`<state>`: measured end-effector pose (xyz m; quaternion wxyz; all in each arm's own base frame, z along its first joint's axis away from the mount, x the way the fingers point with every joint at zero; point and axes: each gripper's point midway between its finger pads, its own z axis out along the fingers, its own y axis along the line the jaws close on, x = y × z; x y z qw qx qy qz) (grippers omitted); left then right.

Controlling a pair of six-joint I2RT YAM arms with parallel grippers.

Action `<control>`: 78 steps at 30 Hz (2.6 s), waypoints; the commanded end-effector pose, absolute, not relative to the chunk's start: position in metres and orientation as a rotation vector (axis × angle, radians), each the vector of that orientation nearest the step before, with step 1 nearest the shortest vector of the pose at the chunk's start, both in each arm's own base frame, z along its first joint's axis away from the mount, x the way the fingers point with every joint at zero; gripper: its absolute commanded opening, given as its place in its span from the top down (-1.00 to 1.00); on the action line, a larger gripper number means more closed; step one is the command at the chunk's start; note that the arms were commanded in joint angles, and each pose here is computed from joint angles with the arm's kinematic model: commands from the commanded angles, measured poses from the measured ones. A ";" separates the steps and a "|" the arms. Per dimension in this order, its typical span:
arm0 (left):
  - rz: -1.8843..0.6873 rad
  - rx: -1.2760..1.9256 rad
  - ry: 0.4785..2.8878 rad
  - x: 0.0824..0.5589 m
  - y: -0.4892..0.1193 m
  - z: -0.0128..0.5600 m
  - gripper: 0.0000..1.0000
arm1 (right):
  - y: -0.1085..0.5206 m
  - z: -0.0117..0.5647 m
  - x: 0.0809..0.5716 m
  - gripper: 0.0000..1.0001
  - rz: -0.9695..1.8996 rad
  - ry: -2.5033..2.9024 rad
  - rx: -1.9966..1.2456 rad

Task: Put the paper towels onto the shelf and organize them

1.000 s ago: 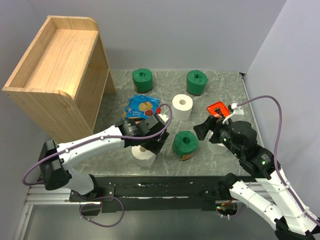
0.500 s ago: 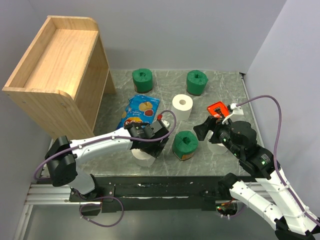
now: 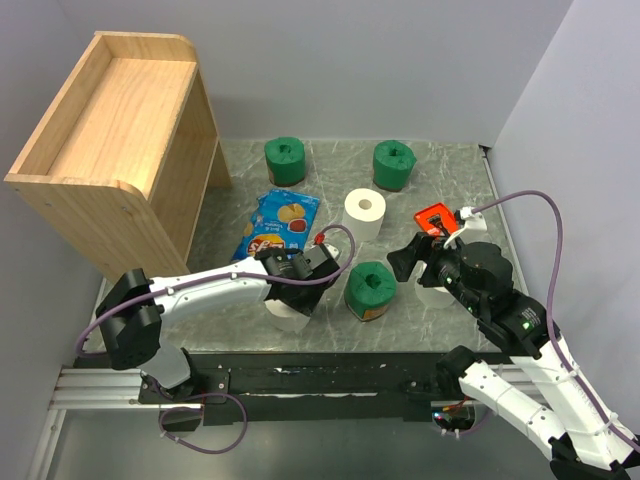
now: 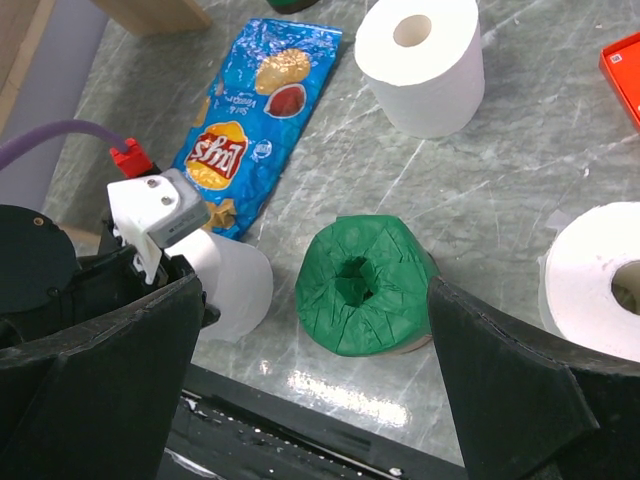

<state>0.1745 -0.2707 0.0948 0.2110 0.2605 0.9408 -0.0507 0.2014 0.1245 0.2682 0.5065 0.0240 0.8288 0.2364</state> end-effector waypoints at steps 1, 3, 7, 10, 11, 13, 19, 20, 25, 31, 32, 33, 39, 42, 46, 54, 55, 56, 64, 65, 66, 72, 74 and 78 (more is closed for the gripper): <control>-0.174 0.655 2.552 0.185 -0.278 0.118 0.15 | 0.122 0.276 0.205 -0.99 0.562 1.953 0.059; -0.170 0.639 2.528 0.189 -0.278 0.133 0.15 | 0.122 0.278 0.205 -0.99 0.562 1.950 0.060; -0.160 0.612 2.443 0.202 -0.277 0.179 0.17 | 0.123 0.281 0.205 -0.99 0.569 1.945 0.060; -0.125 0.570 2.328 0.220 -0.273 0.227 0.19 | 0.124 0.286 0.206 -0.99 0.574 1.934 0.058; -0.145 0.544 2.272 0.228 -0.276 0.254 0.20 | 0.124 0.288 0.206 -0.99 0.576 1.928 0.057; -0.067 0.526 2.201 0.241 -0.267 0.280 0.22 | 0.126 0.292 0.207 -0.99 0.582 1.922 0.050; 0.080 0.395 1.984 0.282 -0.245 0.375 0.27 | 0.129 0.299 0.206 -0.99 0.607 1.918 0.041; 0.081 0.331 1.937 0.291 -0.235 0.400 0.27 | 0.129 0.300 0.205 -0.99 0.611 1.917 0.042; 0.173 0.218 1.771 0.317 -0.204 0.468 0.26 | 0.128 0.302 0.200 -0.99 0.634 1.910 0.047; 0.293 0.027 1.581 0.341 -0.150 0.532 0.26 | 0.132 0.305 0.192 -0.99 0.681 1.900 0.028; 0.336 0.003 1.571 0.345 -0.139 0.533 0.26 | 0.133 0.306 0.192 -0.99 0.689 1.900 0.023; 0.376 0.003 1.553 0.346 -0.132 0.540 0.26 | 0.134 0.306 0.191 -0.99 0.694 1.901 0.019; 0.466 -0.082 1.443 0.353 -0.099 0.577 0.23 | 0.133 0.308 0.186 -0.99 0.705 1.899 0.010; 0.546 -0.112 1.442 0.368 -0.083 0.576 0.23 | 0.131 0.310 0.183 -0.99 0.708 1.894 0.009; 0.577 -0.126 1.439 0.381 -0.068 0.580 0.24 | 0.128 0.315 0.180 -0.99 0.706 1.879 0.008; 0.554 -0.152 1.430 0.388 -0.045 0.579 0.18 | 0.129 0.316 0.179 -0.99 0.712 1.876 -0.003; 0.567 -0.154 1.437 0.392 -0.042 0.575 0.18 | 0.130 0.316 0.180 -0.99 0.713 1.879 -0.001; 0.572 -0.153 1.441 0.394 -0.040 0.573 0.18 | 0.131 0.317 0.180 -0.99 0.720 1.877 -0.005; 0.584 -0.155 1.461 0.411 -0.028 0.564 0.13 | 0.132 0.318 0.181 -0.99 0.721 1.877 -0.010; 0.579 -0.157 1.461 0.413 -0.028 0.563 0.12 | 0.132 0.319 0.181 -0.99 0.722 1.876 -0.011; 0.575 -0.156 1.460 0.415 -0.027 0.563 0.12 | 0.132 0.320 0.181 -0.99 0.720 1.875 -0.012; 0.567 -0.137 1.470 0.429 -0.025 0.558 0.07 | 0.131 0.322 0.182 -0.99 0.706 1.871 -0.016; 0.561 -0.131 1.470 0.432 -0.027 0.557 0.05 | 0.130 0.322 0.182 -0.99 0.705 1.869 -0.016; 0.547 -0.110 1.475 0.439 -0.032 0.553 -0.21 | 0.133 0.323 0.185 -0.99 0.708 1.867 -0.025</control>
